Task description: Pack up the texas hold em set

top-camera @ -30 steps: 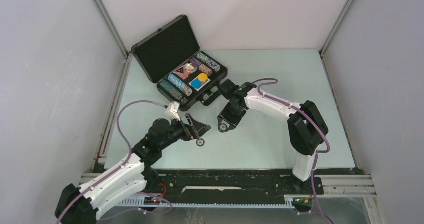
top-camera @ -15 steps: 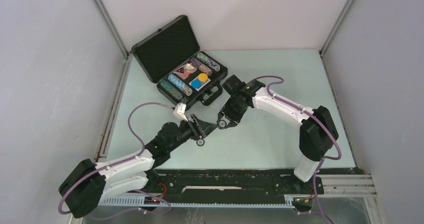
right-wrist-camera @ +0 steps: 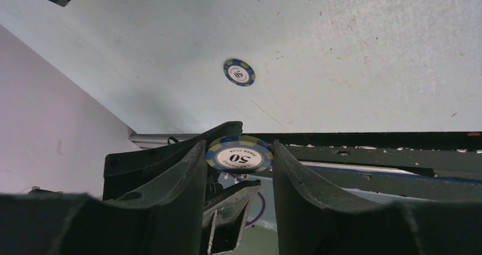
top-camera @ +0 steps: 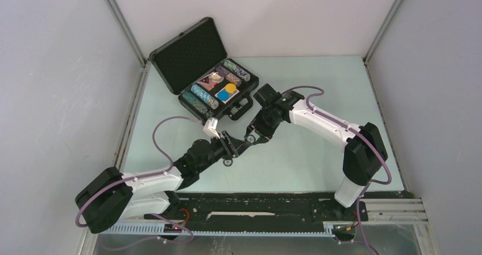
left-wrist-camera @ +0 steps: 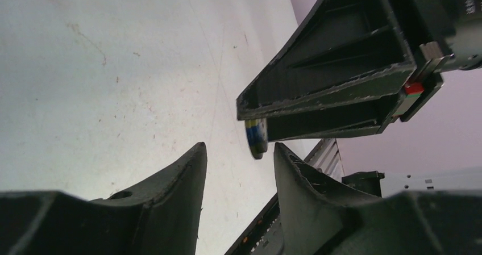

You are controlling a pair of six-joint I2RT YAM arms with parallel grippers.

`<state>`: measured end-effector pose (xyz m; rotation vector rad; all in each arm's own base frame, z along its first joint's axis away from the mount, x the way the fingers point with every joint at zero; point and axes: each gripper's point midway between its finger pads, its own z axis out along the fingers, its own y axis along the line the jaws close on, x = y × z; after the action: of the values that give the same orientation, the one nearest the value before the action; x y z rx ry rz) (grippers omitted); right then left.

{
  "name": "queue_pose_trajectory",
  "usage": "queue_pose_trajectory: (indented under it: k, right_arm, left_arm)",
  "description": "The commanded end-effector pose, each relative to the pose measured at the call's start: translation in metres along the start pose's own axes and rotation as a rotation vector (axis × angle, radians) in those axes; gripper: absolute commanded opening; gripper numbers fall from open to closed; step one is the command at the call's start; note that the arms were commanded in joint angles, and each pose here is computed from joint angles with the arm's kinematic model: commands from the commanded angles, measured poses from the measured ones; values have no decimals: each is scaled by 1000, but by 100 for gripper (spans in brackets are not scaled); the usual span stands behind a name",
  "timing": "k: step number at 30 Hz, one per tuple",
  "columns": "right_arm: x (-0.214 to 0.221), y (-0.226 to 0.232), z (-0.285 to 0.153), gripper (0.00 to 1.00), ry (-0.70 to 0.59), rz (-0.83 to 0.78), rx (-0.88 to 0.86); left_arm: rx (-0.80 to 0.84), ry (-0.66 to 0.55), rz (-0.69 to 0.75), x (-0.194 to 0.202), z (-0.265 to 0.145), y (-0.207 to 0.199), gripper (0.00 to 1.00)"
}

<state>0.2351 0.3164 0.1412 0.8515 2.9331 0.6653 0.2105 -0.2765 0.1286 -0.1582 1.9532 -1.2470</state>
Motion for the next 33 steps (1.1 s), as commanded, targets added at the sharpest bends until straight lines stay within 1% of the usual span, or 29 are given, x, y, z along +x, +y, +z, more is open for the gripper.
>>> queue_pose_trajectory:
  k: [1,5,7,11,15,19,21,24,26,27,31,33]
  right_arm:
    - [3,12,-19,0,-3,1,-73]
    - [3,13,-19,0,-4,8,-76]
    - [4,14,-19,0,0,7,-83]
    - [2,14,-22,0,-11,11,-86]
    - [1,12,-25,0,-25,18,-86]
    - [0,12,-29,0,-42,4,-97]
    - [-1,11,-31,0,-47,-1,-103]
    - [-3,13,-36,1,-58,-14,-129]
    - [-3,17,-41,7,-62,-37,-159]
    - [-4,19,-44,10,-63,-52,-179]
    - [-3,33,-58,25,-54,-151,-319]
    - [-5,38,-64,36,-69,-188,-380]
  left_arm:
    - [75,-88,30,-29,11,-35,52]
    - [87,-91,42,-31,12,-41,57]
    - [84,-94,48,-33,13,-42,55]
    - [84,-98,50,-35,13,-43,41]
    - [76,-100,52,-36,15,-44,33]
    - [67,-85,82,-37,19,-47,23]
    - [65,-76,99,-38,21,-50,21]
    - [55,-71,123,-41,24,-54,10]
    - [47,-75,140,-45,23,-56,1]
    - [47,-77,150,-47,22,-58,0]
    - [28,-84,196,-56,17,-64,0]
    - [25,-81,226,-60,13,-68,0]
